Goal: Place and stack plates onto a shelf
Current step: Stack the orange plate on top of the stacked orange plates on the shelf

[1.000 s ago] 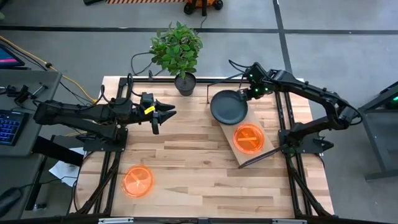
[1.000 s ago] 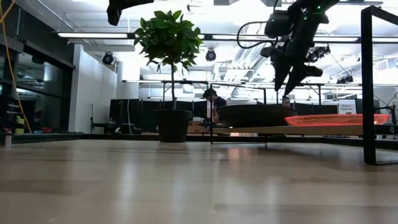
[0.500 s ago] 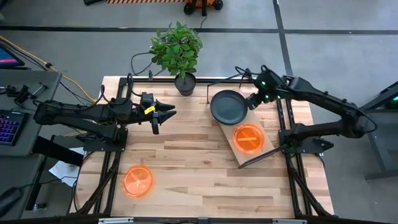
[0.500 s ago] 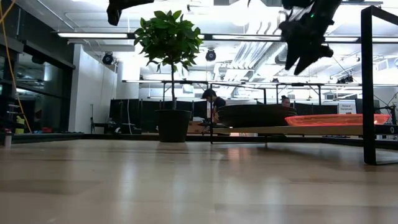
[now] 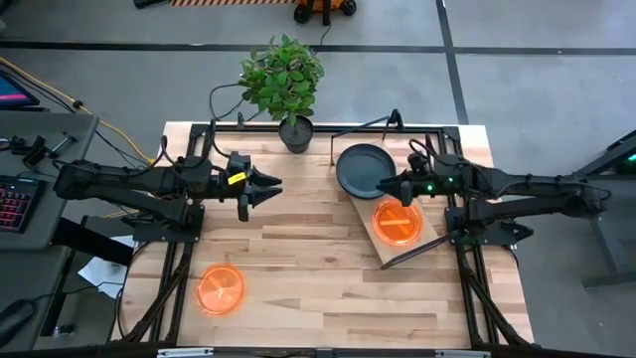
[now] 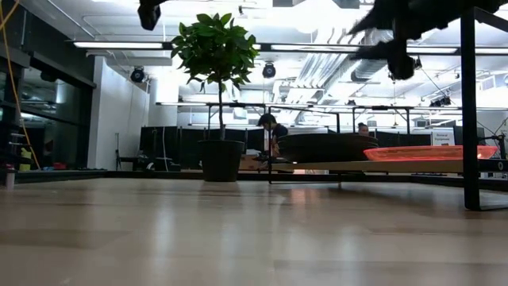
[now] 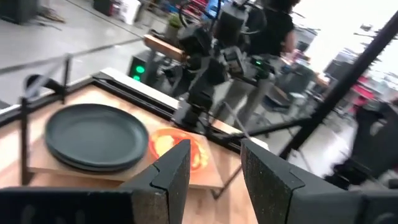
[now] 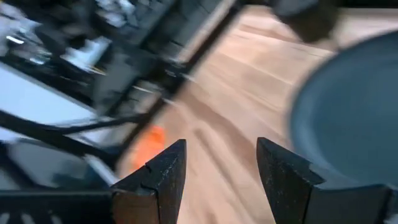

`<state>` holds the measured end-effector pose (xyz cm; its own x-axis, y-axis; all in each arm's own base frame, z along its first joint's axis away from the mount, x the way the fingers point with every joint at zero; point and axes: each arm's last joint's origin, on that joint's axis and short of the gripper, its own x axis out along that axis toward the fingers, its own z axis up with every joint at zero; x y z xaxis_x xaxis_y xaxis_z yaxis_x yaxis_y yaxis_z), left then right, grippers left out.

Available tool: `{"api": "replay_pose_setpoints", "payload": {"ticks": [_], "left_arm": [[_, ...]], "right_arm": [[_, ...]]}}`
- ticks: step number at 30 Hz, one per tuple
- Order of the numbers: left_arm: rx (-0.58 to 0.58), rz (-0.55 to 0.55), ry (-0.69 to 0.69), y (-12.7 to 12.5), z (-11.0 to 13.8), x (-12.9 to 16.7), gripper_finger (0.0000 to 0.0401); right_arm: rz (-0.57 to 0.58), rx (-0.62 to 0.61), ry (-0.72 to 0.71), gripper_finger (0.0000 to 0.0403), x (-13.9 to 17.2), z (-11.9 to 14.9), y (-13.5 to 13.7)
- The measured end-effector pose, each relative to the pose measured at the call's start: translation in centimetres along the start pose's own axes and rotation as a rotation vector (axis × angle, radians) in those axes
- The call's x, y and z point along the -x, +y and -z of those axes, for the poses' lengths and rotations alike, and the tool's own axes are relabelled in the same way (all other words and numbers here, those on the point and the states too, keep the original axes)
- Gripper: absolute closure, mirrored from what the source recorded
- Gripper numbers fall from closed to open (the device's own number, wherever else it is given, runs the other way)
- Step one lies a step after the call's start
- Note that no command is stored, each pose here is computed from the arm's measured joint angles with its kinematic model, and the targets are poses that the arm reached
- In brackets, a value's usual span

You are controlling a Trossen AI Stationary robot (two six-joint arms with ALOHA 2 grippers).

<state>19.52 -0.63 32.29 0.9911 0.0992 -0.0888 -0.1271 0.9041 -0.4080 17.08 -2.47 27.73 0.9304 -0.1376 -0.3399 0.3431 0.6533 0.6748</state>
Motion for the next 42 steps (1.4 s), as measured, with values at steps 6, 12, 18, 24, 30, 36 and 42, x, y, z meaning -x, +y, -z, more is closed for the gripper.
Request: {"api": "replay_pose_setpoints", "payload": {"ticks": [6,12,18,24,30,36,42], "left_arm": [[0.015,0.153,0.199,-0.4,0.8,0.1,0.0271],[-0.040,0.188,0.694,-1.1,5.3,0.1,0.0271],[-0.255,0.330,1.051,-2.9,11.6,-0.6,0.0271],[-0.501,0.422,1.250,-4.1,17.1,-1.5,0.0271],[-0.667,0.395,1.416,-3.8,21.2,-1.8,0.0271],[-0.787,0.379,1.462,-3.5,22.6,-1.9,0.0271],[-0.755,0.436,1.478,-3.7,22.6,-1.7,0.0271]], "right_arm": [[-0.108,0.027,-0.050,0.0226,-0.4,0.7,2.1],[-0.095,0.036,-0.068,0.0226,-1.0,0.7,3.2],[-0.064,0.019,-0.043,0.0226,-2.1,1.3,3.2],[-0.032,0.012,0.000,0.0226,-3.3,2.0,3.0],[0.006,-0.010,0.034,0.0226,-4.4,2.6,2.7],[0.026,-0.004,0.064,0.0226,-5.2,3.0,2.4],[0.025,0.000,0.073,0.0226,-5.3,3.1,2.4]]}}
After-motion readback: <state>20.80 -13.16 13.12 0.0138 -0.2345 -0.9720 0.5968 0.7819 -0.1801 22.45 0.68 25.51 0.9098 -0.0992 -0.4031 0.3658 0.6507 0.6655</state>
